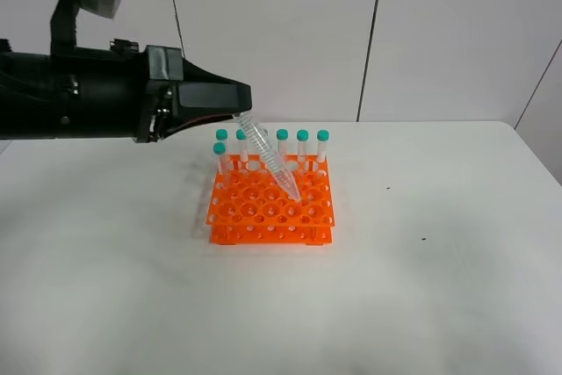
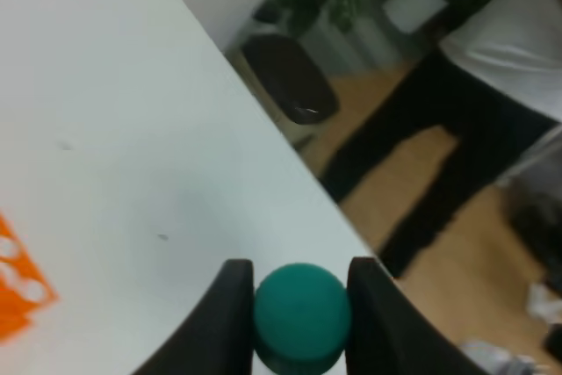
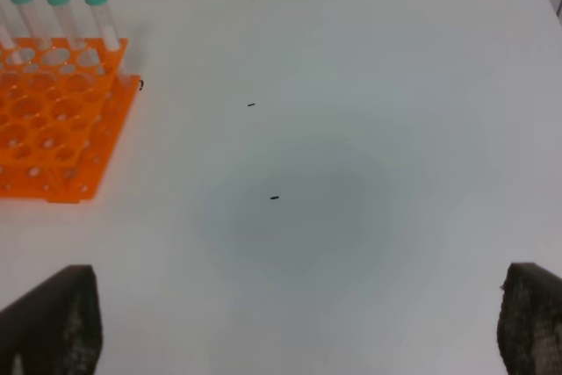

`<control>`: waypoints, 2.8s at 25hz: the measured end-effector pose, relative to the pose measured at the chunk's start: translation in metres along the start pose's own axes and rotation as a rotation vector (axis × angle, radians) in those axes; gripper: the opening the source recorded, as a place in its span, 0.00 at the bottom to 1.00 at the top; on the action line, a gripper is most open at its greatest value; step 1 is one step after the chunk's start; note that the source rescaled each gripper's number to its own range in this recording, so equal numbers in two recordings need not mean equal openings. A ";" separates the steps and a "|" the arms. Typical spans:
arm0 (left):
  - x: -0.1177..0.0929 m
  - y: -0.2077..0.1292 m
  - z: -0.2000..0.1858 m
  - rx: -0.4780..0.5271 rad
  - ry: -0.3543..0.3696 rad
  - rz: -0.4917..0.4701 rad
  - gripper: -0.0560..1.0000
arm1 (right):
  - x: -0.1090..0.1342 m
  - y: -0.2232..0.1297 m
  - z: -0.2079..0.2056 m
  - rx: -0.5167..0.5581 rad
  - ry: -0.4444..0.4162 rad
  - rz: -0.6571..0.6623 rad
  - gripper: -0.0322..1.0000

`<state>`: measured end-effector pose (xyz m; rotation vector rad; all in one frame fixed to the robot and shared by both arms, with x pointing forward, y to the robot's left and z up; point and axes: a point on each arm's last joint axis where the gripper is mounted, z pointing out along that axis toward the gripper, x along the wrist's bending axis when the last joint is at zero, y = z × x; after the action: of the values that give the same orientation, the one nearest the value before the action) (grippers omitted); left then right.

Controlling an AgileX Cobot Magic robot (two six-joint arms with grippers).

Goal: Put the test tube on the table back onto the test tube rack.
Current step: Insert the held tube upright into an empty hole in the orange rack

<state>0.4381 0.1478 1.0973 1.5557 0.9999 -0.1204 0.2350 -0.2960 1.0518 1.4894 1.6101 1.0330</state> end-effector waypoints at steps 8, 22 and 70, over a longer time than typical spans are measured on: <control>0.012 0.008 -0.013 -0.057 0.235 0.220 0.05 | 0.000 0.000 0.000 -0.001 0.000 0.000 1.00; 0.034 0.008 0.025 -0.099 0.497 0.589 0.05 | 0.000 0.000 0.000 -0.001 0.000 0.000 1.00; 0.139 -0.007 0.131 0.038 0.580 0.555 0.05 | 0.000 0.000 0.000 -0.001 0.000 0.000 1.00</control>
<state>0.5787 0.1077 0.9743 1.8944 0.9572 0.7375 0.2350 -0.2960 1.0518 1.4889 1.6094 1.0335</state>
